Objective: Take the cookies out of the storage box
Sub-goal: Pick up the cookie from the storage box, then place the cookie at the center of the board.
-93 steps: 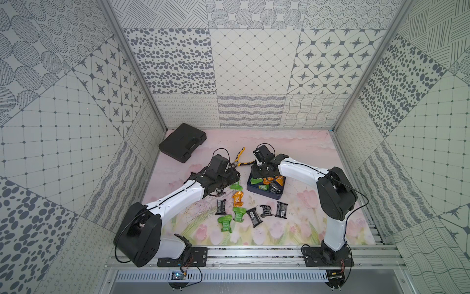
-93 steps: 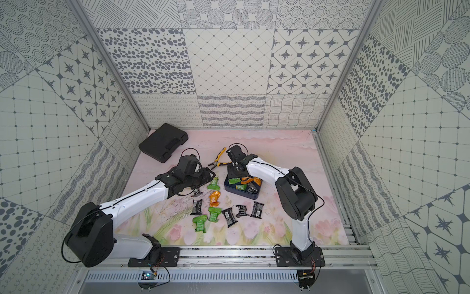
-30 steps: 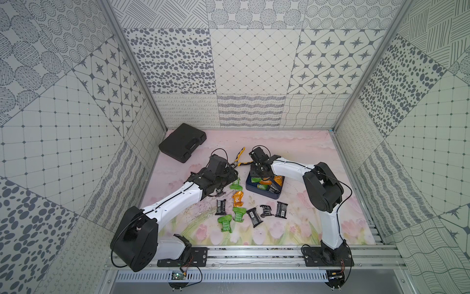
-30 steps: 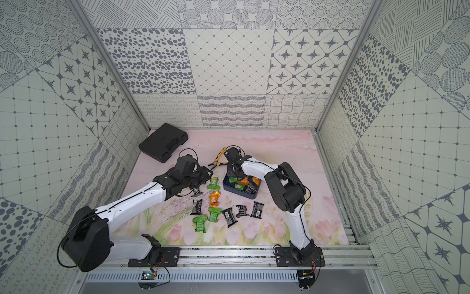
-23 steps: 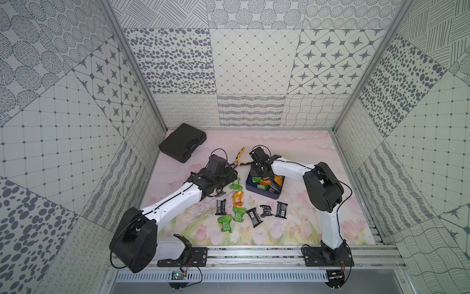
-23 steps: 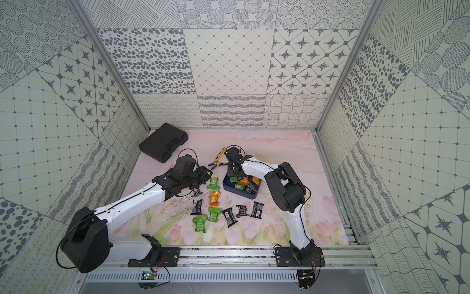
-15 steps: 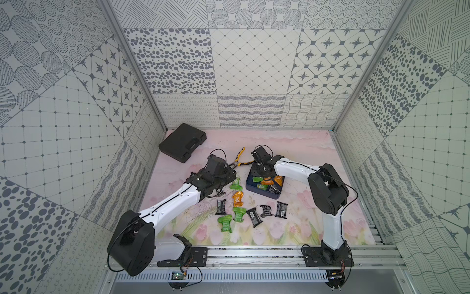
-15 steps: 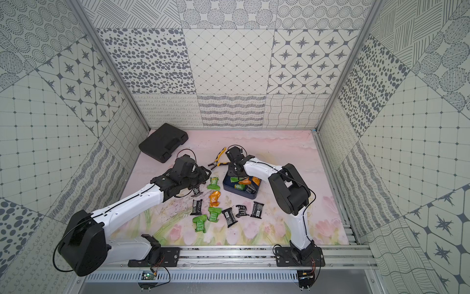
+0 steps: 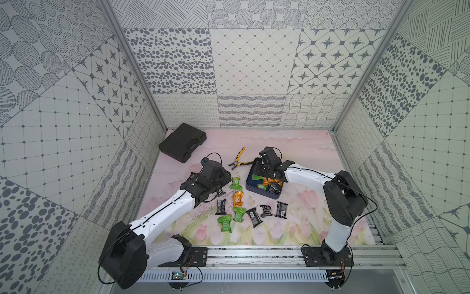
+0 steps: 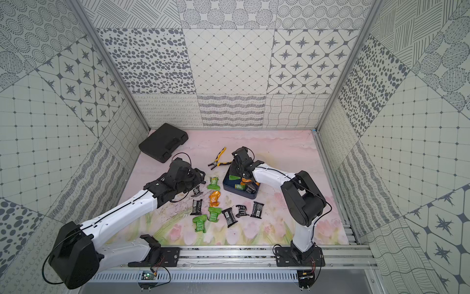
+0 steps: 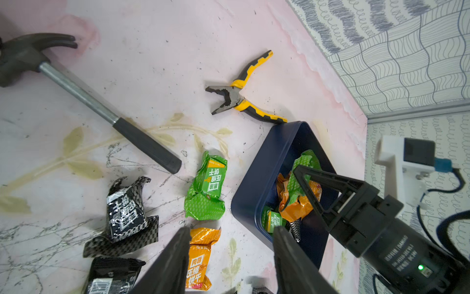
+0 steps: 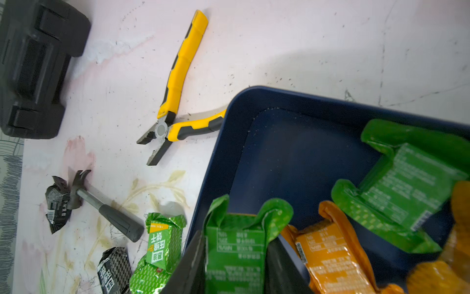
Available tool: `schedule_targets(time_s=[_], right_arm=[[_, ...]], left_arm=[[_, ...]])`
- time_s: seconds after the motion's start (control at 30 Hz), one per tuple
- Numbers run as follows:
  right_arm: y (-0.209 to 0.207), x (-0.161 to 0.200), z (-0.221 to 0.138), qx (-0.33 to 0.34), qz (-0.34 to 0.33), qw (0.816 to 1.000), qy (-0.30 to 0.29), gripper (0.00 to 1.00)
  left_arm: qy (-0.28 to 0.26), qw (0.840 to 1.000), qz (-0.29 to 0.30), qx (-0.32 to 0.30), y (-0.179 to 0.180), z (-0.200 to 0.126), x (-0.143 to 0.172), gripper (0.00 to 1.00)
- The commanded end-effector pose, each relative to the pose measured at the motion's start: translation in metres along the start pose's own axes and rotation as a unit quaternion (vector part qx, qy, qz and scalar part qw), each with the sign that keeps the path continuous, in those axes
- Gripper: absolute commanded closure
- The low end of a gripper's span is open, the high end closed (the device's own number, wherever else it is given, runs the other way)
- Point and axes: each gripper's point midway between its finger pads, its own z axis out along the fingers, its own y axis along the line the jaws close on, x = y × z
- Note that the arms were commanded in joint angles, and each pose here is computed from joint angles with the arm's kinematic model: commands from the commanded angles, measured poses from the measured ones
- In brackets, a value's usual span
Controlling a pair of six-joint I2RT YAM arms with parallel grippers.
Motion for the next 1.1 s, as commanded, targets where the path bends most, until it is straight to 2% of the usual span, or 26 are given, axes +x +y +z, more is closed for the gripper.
schedule_targets(time_s=[0.0, 0.2, 0.4, 0.53, 0.77, 1.07], right_arm=[[0.032, -0.028, -0.029, -0.063, -0.018, 0.996, -0.053, 0.73], [0.059, 0.001, -0.052, -0.084, -0.104, 0.991, -0.024, 0.73], [0.078, 0.065, -0.068, -0.082, -0.204, 0.975, 0.032, 0.73], [0.074, 0.104, -0.066, -0.062, -0.255, 0.963, 0.064, 0.73], [0.041, 0.138, -0.047, -0.013, -0.279, 0.954, 0.109, 0.72], [0.028, 0.141, -0.019, 0.029, -0.293, 0.948, 0.119, 0.71]], left_arm=[[-0.045, 0.998, -0.033, -0.043, 0.024, -0.012, -0.011, 0.46], [-0.082, 0.993, -0.061, -0.067, 0.047, -0.028, -0.017, 0.48], [-0.092, 0.990, -0.077, -0.080, 0.064, -0.037, -0.018, 0.48], [-0.093, 0.989, -0.082, -0.079, 0.069, -0.037, -0.015, 0.48], [-0.090, 0.990, -0.075, -0.072, 0.068, -0.038, -0.014, 0.48], [-0.080, 0.992, -0.070, -0.062, 0.064, -0.036, -0.012, 0.48]])
